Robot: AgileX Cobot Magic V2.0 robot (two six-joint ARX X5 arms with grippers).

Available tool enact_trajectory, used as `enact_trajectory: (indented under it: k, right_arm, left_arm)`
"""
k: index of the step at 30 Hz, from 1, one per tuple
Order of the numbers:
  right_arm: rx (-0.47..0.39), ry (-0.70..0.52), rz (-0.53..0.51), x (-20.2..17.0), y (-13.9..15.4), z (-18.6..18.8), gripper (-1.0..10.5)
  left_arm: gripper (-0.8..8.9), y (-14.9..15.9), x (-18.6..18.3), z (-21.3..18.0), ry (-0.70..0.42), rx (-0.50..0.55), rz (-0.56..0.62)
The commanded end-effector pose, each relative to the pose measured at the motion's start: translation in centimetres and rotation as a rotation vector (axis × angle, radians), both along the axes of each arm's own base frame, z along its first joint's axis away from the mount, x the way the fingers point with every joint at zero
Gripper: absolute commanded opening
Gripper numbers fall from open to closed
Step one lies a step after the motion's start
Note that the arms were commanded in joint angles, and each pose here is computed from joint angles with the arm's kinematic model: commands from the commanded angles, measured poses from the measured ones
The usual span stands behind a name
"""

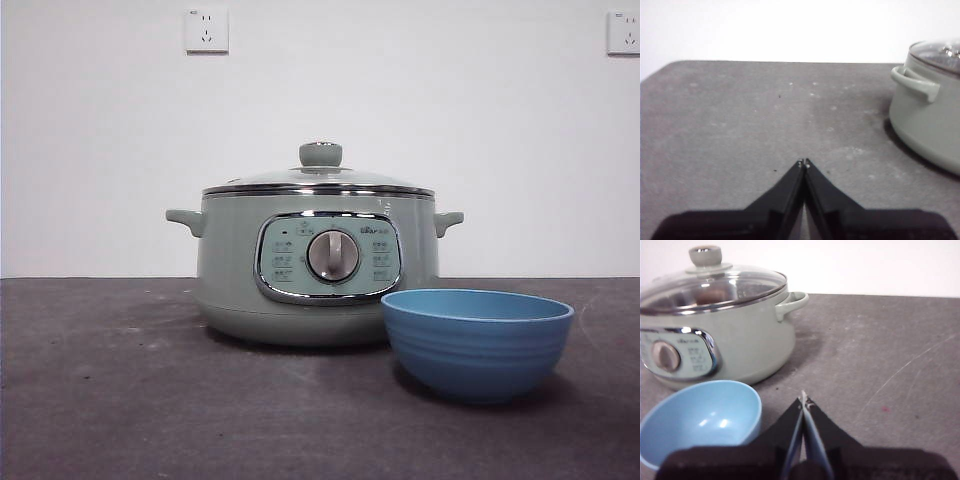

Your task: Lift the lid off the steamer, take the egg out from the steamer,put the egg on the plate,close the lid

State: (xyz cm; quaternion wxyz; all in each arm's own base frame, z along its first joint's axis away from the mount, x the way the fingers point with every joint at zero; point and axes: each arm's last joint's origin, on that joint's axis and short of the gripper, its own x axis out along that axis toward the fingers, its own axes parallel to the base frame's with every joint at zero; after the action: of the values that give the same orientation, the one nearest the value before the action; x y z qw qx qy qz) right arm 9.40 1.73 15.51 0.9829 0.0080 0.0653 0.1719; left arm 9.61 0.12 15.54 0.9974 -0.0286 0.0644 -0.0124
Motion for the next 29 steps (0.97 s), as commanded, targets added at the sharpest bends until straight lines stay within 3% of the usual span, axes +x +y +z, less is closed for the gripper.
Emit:
enact_trajectory:
  k: [1,7,14,19,29]
  right_arm:
    - [0.184,0.053,-0.021,0.1,0.0,-0.1,0.0]
    - [0.371,0.049,-0.03,-0.1,0.0,1.2,-0.1]
    - [0.405,-0.016,0.013,-0.7,0.0,5.7,-0.1]
    - [0.343,-0.002,0.091,-0.7,0.2,10.0,-0.1]
    - [0.11,0.182,0.257,1.8,1.0,18.1,-0.1]
  left_arm:
    - [-0.04,0.0,0.1,-0.3,0.003,-0.108,-0.007]
    - [-0.06,-0.4,-0.3,1.5,-0.02,-0.233,-0.116]
    - [-0.06,-0.6,-1.5,6.1,-0.072,-0.254,-0.174]
    - [-0.06,-0.8,-2.1,10.0,-0.077,-0.253,-0.26]
    - [-0.06,-1.3,-1.2,17.1,0.03,-0.202,-0.452]
